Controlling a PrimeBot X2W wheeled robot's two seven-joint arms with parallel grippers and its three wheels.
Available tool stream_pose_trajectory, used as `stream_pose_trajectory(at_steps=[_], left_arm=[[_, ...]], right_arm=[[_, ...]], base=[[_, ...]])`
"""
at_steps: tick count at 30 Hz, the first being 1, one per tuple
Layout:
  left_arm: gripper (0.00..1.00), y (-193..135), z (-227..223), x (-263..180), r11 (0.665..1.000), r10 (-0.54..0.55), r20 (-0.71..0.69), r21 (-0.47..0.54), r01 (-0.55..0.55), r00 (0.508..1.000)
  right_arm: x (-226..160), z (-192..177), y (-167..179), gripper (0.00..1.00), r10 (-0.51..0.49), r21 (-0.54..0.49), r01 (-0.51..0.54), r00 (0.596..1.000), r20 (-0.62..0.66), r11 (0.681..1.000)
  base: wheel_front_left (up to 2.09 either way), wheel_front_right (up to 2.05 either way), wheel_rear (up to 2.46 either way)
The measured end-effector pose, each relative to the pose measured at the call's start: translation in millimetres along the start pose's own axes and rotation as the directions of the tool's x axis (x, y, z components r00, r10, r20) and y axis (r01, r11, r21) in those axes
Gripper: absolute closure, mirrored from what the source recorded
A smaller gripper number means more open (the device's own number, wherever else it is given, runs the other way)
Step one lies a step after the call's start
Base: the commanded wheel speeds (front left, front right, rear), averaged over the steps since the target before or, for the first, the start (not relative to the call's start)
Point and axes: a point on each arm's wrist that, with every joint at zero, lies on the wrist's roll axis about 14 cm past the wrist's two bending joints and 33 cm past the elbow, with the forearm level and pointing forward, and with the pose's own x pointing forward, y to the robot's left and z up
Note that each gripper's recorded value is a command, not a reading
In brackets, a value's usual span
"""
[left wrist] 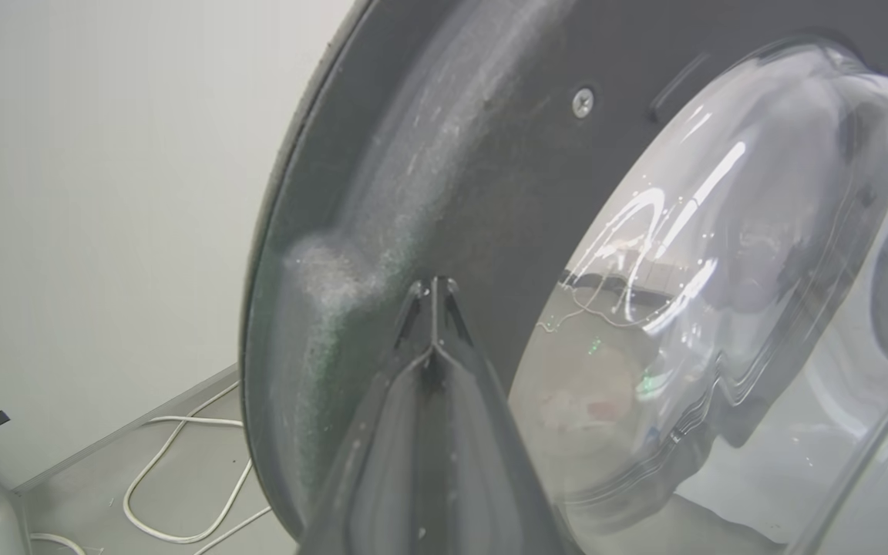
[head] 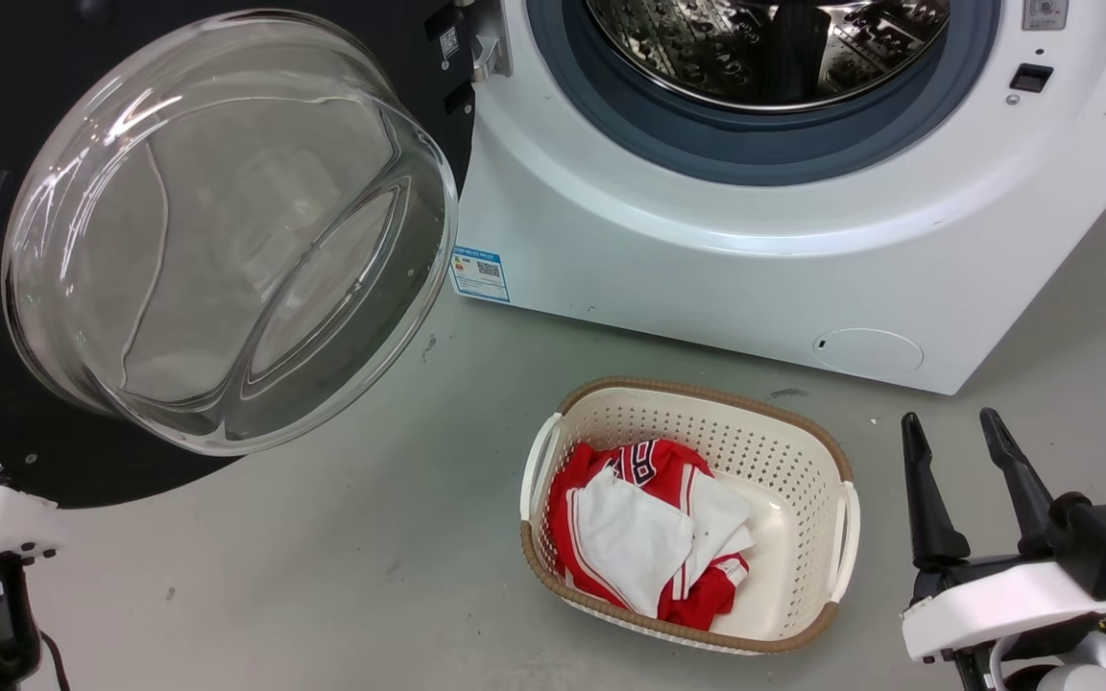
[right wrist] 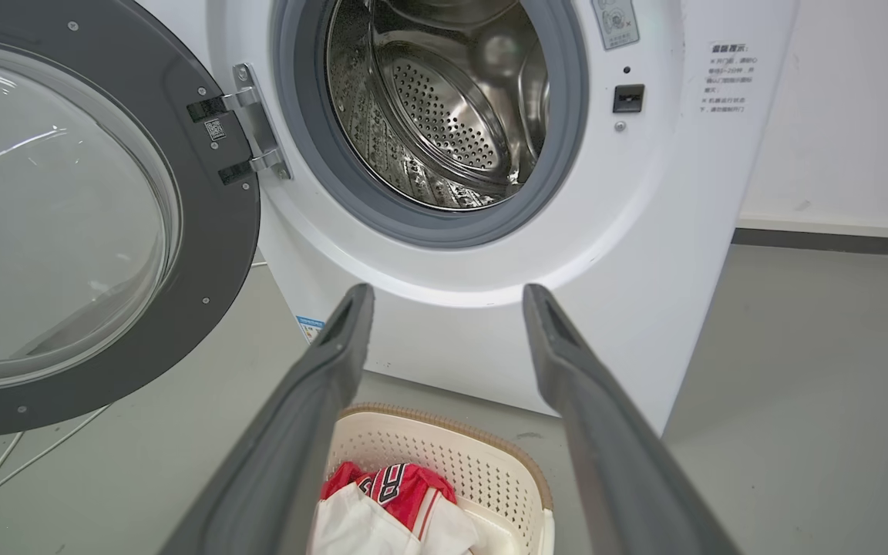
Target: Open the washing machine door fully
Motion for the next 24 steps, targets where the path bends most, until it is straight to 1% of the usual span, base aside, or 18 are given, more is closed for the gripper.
stream_pose_trajectory(at_steps=[4, 10, 15, 17, 20, 24], left_arm=[[1.0, -3.8, 1.7, -6.1, 1.0, -0.005, 0.015, 0.011, 0.005, 1.0], [1.0, -16.4, 10.0, -30.1, 0.999, -0.03, 0.059, 0.031, 0.028, 0.998], [1.0, -34.8, 5.5, -55.7, 0.998, -0.055, 0.059, -0.013, 0.056, 0.997], [1.0, -46.0, 0.8, -66.0, 0.996, -0.08, 0.048, -0.027, 0.081, 0.996], [1.0, -72.6, -5.3, -78.8, 0.989, -0.14, 0.035, -0.053, 0.141, 0.99], [1.0, -106.1, -3.5, -85.7, 0.967, -0.237, 0.049, -0.081, 0.241, 0.97]], right_arm=[[-1.2, 3.7, 0.0, 0.0, -0.001, -0.004, 0.001, 1.0, 0.009, 1.0], [-7.3, 13.0, -2.0, 0.0, -0.012, -0.021, 0.012, 0.999, 0.034, 1.0], [-13.5, 21.2, -5.8, 0.0, -0.025, -0.041, 0.028, 0.998, 0.054, 0.999], [-16.5, 23.5, -6.6, 0.0, -0.03, -0.043, 0.033, 0.998, 0.06, 0.999], [-22.2, 24.7, -8.1, 0.0, -0.038, -0.046, 0.041, 0.997, 0.062, 0.998], [-28.1, 29.1, -11.2, 0.0, -0.051, -0.052, 0.055, 0.996, 0.072, 0.997]], base=[[0.0, 0.0, 0.0], [0.0, 0.0, 0.0], [0.0, 0.0, 0.0], [0.0, 0.0, 0.0], [0.0, 0.0, 0.0], [0.0, 0.0, 0.0]])
